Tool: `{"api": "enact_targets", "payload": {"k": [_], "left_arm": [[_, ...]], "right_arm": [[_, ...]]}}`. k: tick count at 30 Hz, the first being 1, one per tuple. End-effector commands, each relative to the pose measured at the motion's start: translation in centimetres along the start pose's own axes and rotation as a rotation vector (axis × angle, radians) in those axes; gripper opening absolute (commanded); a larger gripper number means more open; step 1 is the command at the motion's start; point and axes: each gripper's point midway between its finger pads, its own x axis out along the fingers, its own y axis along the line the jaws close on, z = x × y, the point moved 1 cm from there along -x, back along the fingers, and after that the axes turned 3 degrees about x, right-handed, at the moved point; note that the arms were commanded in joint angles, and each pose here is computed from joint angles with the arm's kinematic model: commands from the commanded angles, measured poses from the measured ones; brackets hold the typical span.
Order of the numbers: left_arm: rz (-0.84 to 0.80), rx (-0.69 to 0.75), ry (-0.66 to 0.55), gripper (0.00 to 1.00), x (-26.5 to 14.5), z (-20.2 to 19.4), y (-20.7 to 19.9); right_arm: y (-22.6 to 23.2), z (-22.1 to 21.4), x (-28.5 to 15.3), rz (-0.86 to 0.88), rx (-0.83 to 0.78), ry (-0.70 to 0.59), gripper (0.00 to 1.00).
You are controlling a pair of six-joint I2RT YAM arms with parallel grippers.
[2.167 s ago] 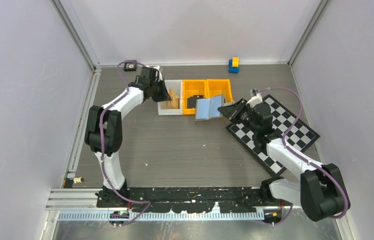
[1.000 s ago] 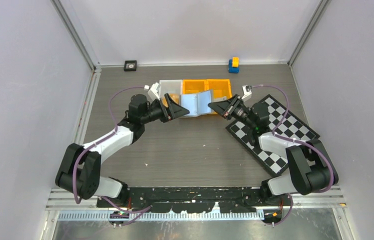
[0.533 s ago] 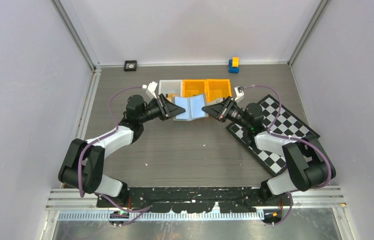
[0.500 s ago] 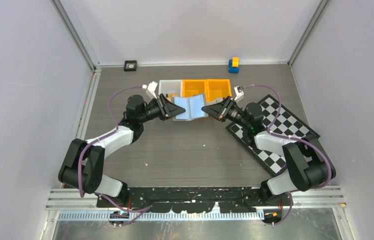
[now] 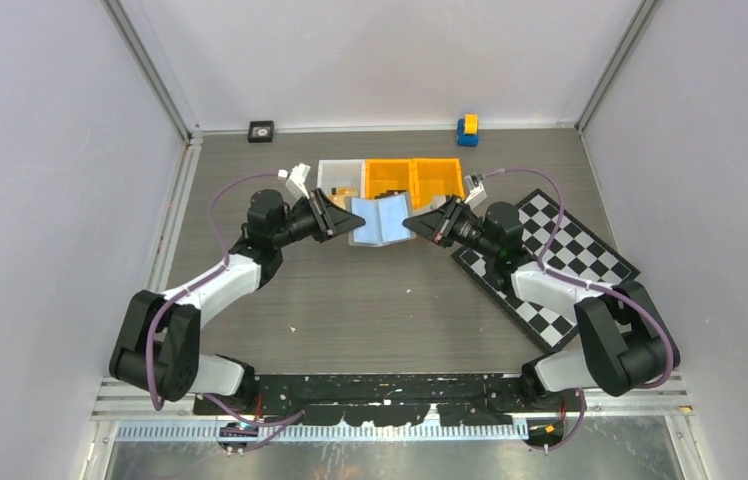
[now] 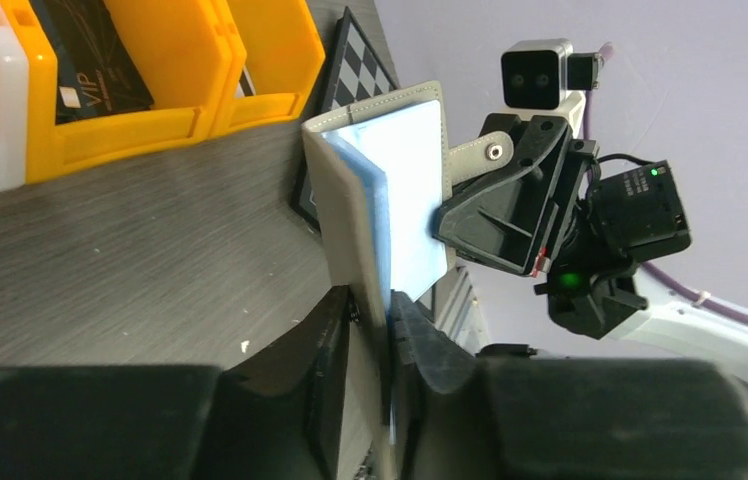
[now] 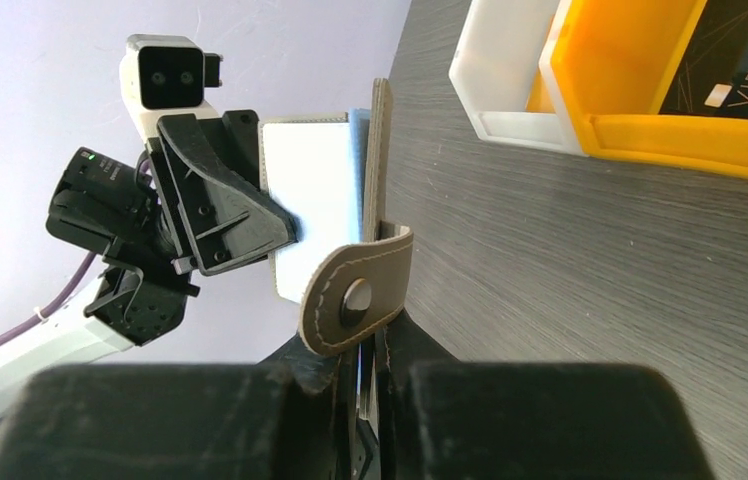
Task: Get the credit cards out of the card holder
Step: Place the card holder at the center of the board.
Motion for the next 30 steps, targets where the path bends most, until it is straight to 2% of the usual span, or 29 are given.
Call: {"api": "enact_targets", "payload": {"k": [1, 3, 4, 13, 20, 22, 24, 26, 27, 30], "left_arm": [[-0.012, 0.045, -0.023, 0.15, -0.2, 0.8, -0.5], [-0.025, 0.041, -0.012, 0.05, 0.0, 0.6, -0.6], [-0.042, 0.040, -0.008, 0.04, 0.1, 0.6, -0.8], [-0.184, 0.007, 0.057, 0.04, 1.8, -1.0, -2.5], [-0.183, -0.002, 0.061, 0.04, 2.0, -1.1, -2.3], [-0.085, -0.021, 0.075, 0.12, 2.1, -1.4, -0.6], [0.128, -0.034, 0.098, 0.27, 1.7, -2.0, 2.7], [0.267, 0.001, 0.125, 0.44, 1.2, -1.9, 4.6], [0.317, 0.022, 0.125, 0.52, 1.1, -1.4, 5.0], [0.379, 0.036, 0.106, 0.66, 0.6, -1.2, 6.0]], "right_arm": [[2.3, 0.9, 0.6, 0.056, -0.069, -0.018, 0.00], [2.9, 0.3, 0.9, 0.082, -0.077, 0.002, 0.00], [3.3, -0.1, 1.0, 0.103, -0.077, 0.013, 0.01], [4.4, -2.8, 3.0, 0.235, 0.010, 0.112, 0.00], [3.4, -2.8, 3.7, 0.199, 0.035, 0.122, 0.01], [1.2, -2.8, 3.9, 0.061, 0.010, 0.121, 0.00], [-1.1, -2.6, 3.7, -0.099, -0.025, 0.114, 0.00], [-2.6, -2.1, 3.3, -0.218, -0.057, 0.107, 0.00], [-3.1, -2.0, 3.0, -0.262, -0.075, 0.107, 0.01], [-4.4, -1.4, 2.1, -0.392, -0.116, 0.113, 0.01]]}}
